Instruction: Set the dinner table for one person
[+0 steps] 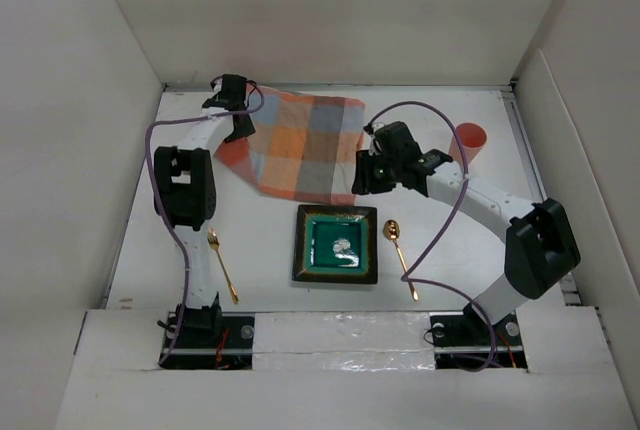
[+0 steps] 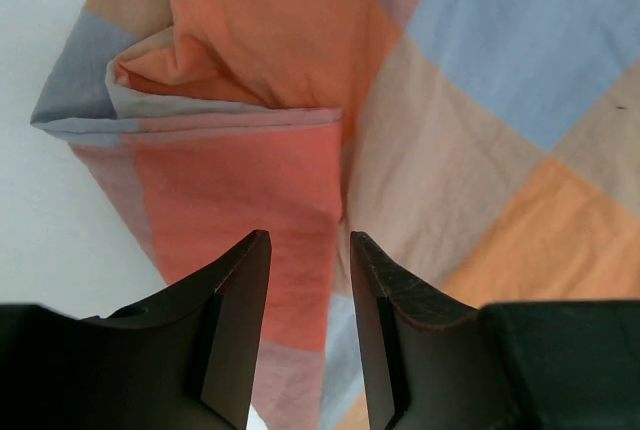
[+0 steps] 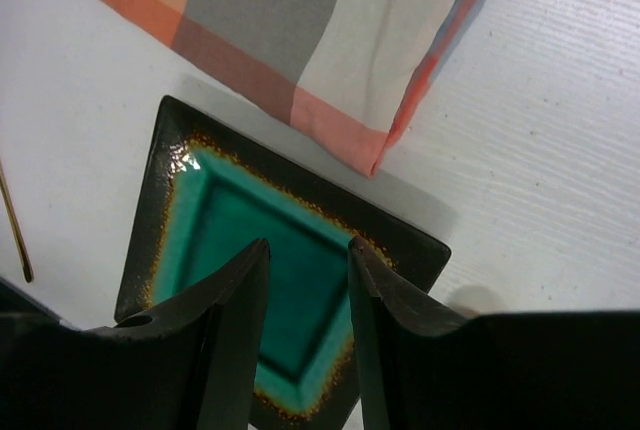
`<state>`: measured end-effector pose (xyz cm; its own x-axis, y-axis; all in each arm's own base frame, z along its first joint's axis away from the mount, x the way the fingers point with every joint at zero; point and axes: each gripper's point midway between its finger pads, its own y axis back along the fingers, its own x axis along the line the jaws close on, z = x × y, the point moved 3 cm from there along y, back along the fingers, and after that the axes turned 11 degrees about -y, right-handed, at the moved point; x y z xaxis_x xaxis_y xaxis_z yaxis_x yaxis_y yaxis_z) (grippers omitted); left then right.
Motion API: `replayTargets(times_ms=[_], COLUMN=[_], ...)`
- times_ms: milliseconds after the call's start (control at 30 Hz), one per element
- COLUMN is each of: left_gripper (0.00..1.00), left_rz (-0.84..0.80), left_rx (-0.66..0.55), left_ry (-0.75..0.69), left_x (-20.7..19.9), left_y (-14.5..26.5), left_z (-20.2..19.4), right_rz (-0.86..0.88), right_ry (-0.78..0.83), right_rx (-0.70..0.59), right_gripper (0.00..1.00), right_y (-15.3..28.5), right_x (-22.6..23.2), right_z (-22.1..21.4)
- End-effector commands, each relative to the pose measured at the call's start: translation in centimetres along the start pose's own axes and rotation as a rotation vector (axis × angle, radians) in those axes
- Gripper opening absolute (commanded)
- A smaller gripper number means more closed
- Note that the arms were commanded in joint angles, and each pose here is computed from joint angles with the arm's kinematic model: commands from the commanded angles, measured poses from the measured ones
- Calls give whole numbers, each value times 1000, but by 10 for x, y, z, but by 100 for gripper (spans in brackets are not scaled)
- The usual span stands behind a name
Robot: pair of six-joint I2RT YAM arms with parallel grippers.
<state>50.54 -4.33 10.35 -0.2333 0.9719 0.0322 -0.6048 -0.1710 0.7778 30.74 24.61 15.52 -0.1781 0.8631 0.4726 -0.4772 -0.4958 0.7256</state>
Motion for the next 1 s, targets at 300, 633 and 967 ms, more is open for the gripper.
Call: replayTargets(times_ms=[300, 633, 967], left_gripper=[36, 28, 3], left_rz=[55, 84, 137], left_rx=[-44, 14, -3], left_ry=[-39, -70, -53], left_x=[6, 8, 19], left_y=[-9, -29, -26], left_z=[28, 13, 20], right_rz=[47, 19, 5], right_ry=[7, -4, -14], right_rx=[-19, -45, -28], right_gripper=[43, 45, 49], right_y=[8, 14, 7], right_x=[4, -1, -9], right_z=[-3, 4, -2])
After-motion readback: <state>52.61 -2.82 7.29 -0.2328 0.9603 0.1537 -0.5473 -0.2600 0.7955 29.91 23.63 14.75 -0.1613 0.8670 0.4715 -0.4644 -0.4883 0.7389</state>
